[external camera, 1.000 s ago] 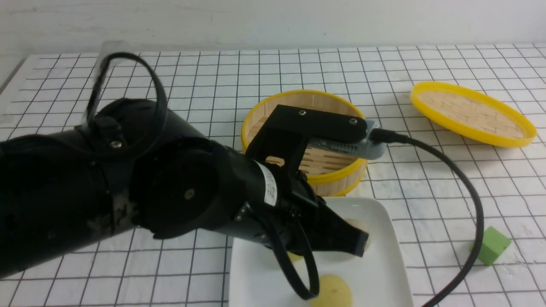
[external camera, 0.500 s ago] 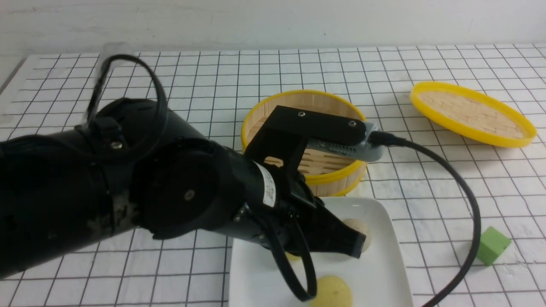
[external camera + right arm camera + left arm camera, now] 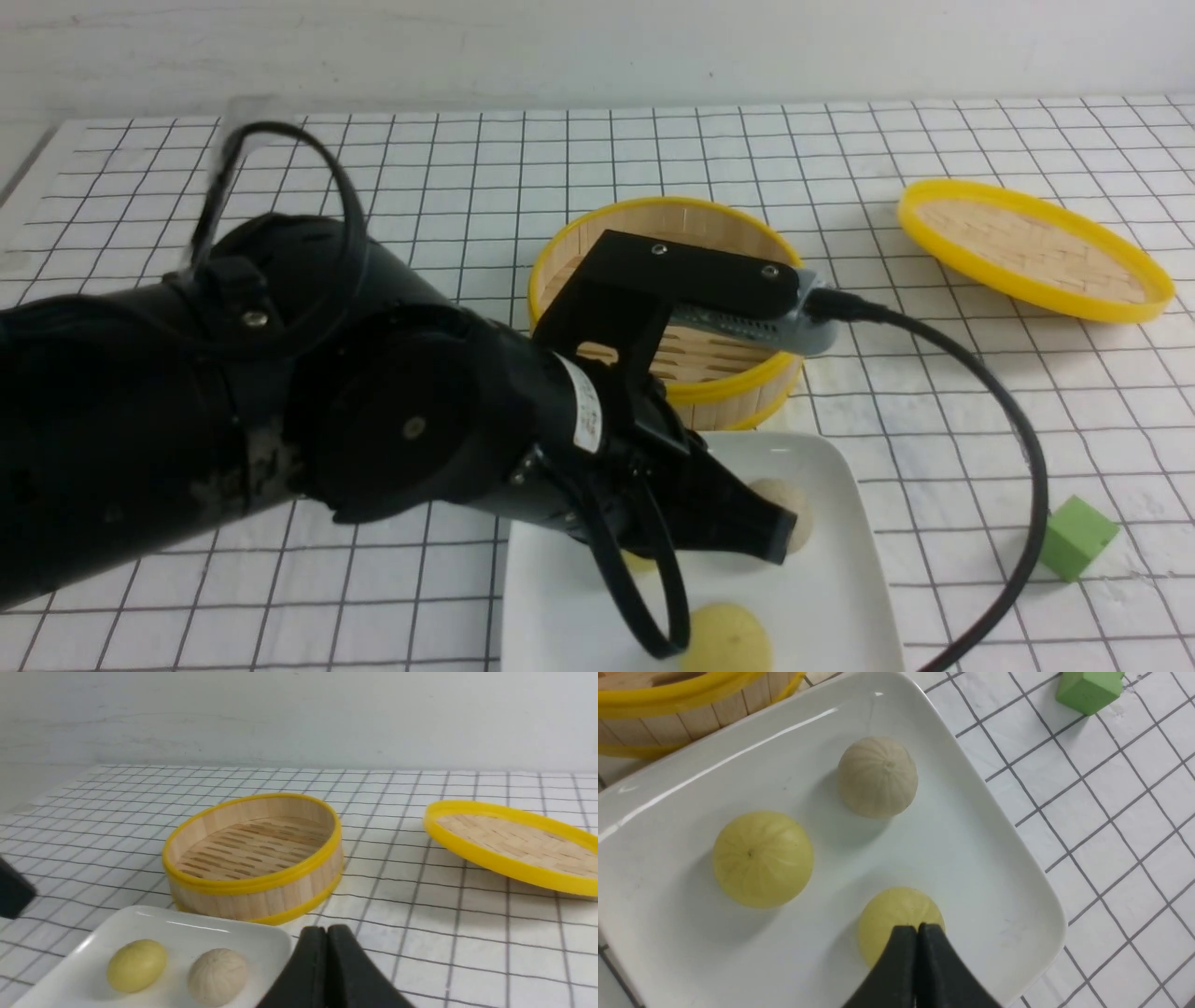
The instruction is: Put the steamed buns into the plate on the white-black tablecloth.
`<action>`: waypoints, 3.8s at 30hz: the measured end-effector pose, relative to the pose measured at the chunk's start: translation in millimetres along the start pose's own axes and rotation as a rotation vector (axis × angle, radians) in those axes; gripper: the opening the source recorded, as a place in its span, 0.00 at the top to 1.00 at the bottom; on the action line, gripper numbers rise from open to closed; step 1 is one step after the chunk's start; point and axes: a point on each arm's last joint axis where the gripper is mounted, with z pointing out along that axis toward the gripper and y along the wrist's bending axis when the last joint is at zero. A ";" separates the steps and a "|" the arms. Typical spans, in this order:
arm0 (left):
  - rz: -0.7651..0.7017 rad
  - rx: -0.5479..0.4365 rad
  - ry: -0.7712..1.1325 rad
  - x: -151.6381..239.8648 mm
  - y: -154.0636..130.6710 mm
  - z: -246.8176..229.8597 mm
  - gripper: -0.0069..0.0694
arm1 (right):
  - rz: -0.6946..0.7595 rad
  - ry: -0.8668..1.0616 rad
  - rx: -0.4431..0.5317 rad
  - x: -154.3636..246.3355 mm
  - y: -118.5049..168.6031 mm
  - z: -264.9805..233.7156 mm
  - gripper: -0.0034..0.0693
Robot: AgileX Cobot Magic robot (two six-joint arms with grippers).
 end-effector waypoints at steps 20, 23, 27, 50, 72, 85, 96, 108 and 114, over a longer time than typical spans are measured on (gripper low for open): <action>0.081 -0.323 -0.154 -16.1 23.2 -155.6 0.91 | 0.073 0.127 0.436 79.8 -34.6 7.2 0.92; 0.005 -0.410 -0.143 6.0 37.6 -181.1 0.91 | 0.073 0.128 0.436 79.9 -34.6 7.2 0.92; -0.102 -0.427 -0.169 44.0 53.3 -194.2 0.91 | 0.073 0.129 0.437 79.8 -34.6 7.1 0.91; -0.298 0.013 -0.550 154.7 76.5 -105.1 0.89 | 0.078 0.133 0.438 80.1 -34.6 7.0 0.87; -0.219 -0.634 -0.731 230.9 130.7 -102.4 0.86 | 0.078 0.133 0.439 80.1 -34.6 7.0 0.83; -0.234 -0.670 -0.687 251.6 136.9 -84.3 0.85 | 0.078 0.133 0.439 80.1 -34.6 7.0 0.81; -0.238 -0.670 -0.678 252.1 136.8 -84.2 0.84 | 0.078 0.132 0.439 79.8 -34.6 7.0 0.80; -0.238 -0.670 -0.677 252.1 136.8 -84.2 0.82 | 0.077 0.132 0.439 79.8 -34.6 7.0 0.78; -0.238 -0.670 -0.677 252.1 136.8 -84.2 0.82 | 0.077 0.132 0.439 79.8 -34.6 7.0 0.77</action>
